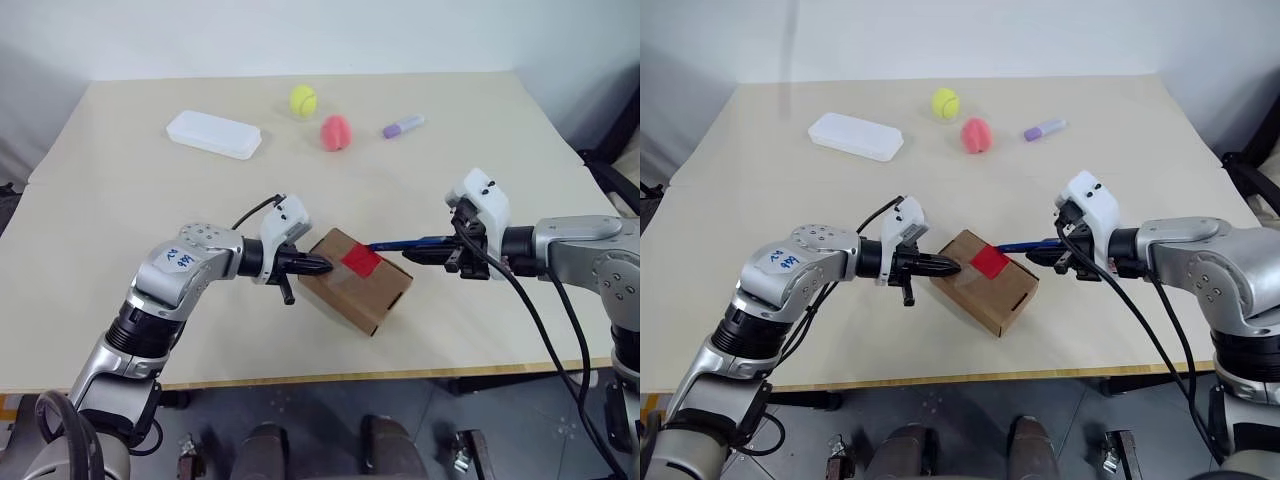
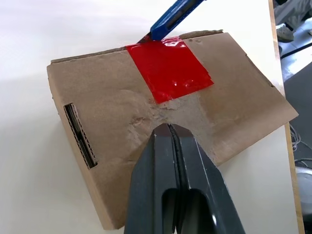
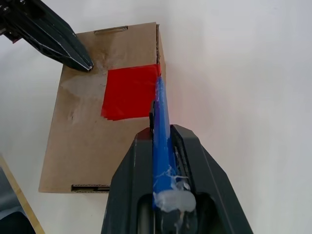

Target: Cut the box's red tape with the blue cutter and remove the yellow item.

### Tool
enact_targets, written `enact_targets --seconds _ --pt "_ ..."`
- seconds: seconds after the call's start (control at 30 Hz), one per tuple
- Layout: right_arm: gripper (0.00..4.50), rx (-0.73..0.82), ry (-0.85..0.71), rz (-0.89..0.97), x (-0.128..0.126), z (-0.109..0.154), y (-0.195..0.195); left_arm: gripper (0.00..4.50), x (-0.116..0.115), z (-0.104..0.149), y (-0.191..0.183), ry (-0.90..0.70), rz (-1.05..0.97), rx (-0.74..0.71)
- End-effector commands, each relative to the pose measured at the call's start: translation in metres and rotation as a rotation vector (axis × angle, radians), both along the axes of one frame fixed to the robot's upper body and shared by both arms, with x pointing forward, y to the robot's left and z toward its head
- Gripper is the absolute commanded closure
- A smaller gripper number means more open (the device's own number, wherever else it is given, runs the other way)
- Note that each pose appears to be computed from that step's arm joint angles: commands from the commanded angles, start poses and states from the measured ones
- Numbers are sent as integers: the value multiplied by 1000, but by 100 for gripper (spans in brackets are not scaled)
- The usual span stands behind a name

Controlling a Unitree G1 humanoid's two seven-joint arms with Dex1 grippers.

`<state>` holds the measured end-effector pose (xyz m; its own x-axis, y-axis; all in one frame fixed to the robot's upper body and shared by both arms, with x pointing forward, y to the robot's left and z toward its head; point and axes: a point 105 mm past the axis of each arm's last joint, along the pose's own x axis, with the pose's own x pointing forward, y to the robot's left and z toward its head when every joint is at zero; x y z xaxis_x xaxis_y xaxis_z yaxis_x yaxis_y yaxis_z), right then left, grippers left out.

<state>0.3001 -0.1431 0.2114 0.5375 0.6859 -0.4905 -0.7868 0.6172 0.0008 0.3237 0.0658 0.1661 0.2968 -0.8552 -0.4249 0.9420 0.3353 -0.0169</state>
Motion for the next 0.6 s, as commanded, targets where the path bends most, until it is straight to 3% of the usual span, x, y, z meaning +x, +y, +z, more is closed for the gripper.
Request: enact_targets --seconds 0.03,0.6 --pt "438 -34 -14 47 -11 8 1 450 1 -18 4 44 39 68" --pt "438 -92 14 44 -21 10 -17 450 3 -19 7 46 56 76"
